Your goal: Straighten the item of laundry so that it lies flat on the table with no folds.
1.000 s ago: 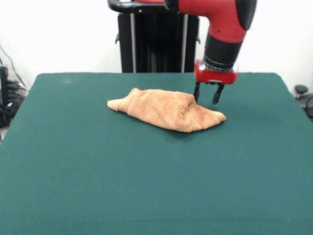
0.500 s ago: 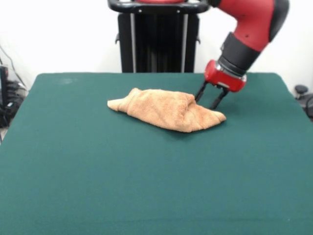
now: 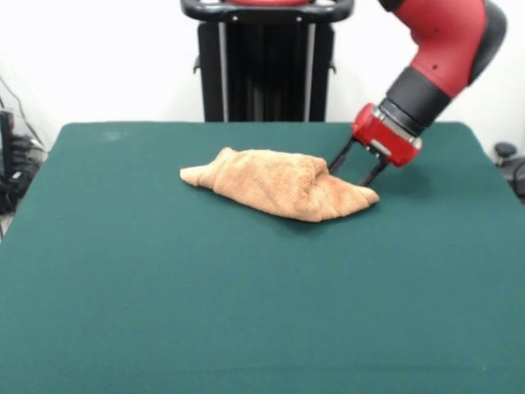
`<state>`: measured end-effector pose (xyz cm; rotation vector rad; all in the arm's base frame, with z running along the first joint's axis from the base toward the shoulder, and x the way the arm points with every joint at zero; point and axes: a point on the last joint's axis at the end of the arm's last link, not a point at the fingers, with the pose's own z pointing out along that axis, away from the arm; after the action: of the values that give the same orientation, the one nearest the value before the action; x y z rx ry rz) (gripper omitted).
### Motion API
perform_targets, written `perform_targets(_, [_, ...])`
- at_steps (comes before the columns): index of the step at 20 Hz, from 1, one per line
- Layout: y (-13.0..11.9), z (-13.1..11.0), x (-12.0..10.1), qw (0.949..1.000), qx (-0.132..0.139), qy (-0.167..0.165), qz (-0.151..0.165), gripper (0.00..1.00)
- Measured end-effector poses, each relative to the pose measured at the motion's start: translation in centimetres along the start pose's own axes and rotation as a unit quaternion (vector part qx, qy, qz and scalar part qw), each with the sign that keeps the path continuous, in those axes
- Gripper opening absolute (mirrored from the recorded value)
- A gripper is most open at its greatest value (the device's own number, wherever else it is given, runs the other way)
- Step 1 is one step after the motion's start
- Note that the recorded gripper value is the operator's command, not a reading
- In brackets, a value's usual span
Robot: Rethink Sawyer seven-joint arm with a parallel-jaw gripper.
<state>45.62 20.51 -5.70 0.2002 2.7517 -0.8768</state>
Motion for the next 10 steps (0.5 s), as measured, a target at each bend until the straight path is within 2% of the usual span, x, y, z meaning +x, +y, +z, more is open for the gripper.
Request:
perform_targets(1, [0.2, 0.3, -0.6, 0.9998, 0.006, -0.010, 0.019, 1.00])
perform_targets(4, [0.4, 0.9, -1.8, 0.9987, 0.013, -0.024, 0.042, 1.00])
perform_targets(10, [1.1, 2.0, -4.4, 0.9953, 0.028, -0.059, 0.073, 1.00])
